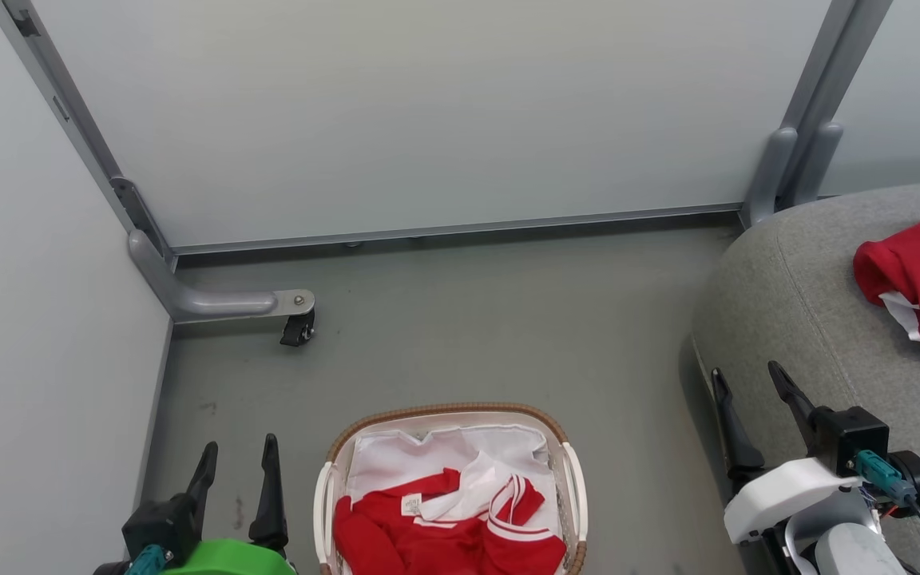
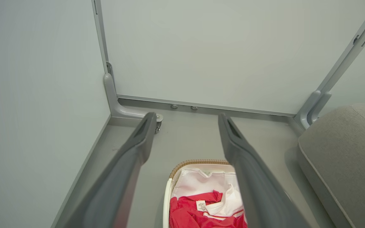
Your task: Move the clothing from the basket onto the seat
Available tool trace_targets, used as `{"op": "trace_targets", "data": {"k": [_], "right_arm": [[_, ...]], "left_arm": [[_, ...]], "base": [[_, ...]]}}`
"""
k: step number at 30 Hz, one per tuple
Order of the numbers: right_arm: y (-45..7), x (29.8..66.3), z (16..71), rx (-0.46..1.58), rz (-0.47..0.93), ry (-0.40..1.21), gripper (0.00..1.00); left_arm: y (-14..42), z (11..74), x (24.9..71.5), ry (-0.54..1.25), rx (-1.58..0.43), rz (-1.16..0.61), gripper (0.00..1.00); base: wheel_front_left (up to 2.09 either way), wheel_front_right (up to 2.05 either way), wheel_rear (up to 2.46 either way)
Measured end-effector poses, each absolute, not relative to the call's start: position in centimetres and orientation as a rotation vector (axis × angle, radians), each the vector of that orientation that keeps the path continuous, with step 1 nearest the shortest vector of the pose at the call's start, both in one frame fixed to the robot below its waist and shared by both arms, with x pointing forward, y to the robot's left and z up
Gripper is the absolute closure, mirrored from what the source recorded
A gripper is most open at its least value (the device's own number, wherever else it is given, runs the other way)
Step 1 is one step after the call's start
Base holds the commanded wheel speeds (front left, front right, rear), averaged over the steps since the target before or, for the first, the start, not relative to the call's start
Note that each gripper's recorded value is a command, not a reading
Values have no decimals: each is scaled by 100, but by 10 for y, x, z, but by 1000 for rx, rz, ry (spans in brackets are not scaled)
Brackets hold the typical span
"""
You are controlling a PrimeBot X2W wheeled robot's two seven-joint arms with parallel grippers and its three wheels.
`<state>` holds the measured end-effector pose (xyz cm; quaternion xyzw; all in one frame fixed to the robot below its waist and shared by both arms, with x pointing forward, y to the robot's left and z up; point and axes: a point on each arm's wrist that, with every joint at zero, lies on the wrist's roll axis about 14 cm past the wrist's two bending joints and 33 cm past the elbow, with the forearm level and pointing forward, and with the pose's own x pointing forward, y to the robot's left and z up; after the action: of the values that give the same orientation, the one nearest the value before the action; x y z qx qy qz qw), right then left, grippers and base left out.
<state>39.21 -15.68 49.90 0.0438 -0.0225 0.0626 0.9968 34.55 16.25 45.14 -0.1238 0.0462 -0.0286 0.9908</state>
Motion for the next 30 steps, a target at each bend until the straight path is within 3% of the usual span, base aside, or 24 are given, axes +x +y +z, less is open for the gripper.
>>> {"op": "trace_targets", "data": {"k": [20, 30], "right_arm": [[-155, 395, 494, 85, 130, -32, 0], [-161, 424, 504, 54, 118, -70, 0]], "left_arm": [[154, 448, 350, 108, -249, -84, 0], [121, 450, 393, 108, -199, -202, 0]], "base": [[0, 0, 0], [0, 0, 0]]}}
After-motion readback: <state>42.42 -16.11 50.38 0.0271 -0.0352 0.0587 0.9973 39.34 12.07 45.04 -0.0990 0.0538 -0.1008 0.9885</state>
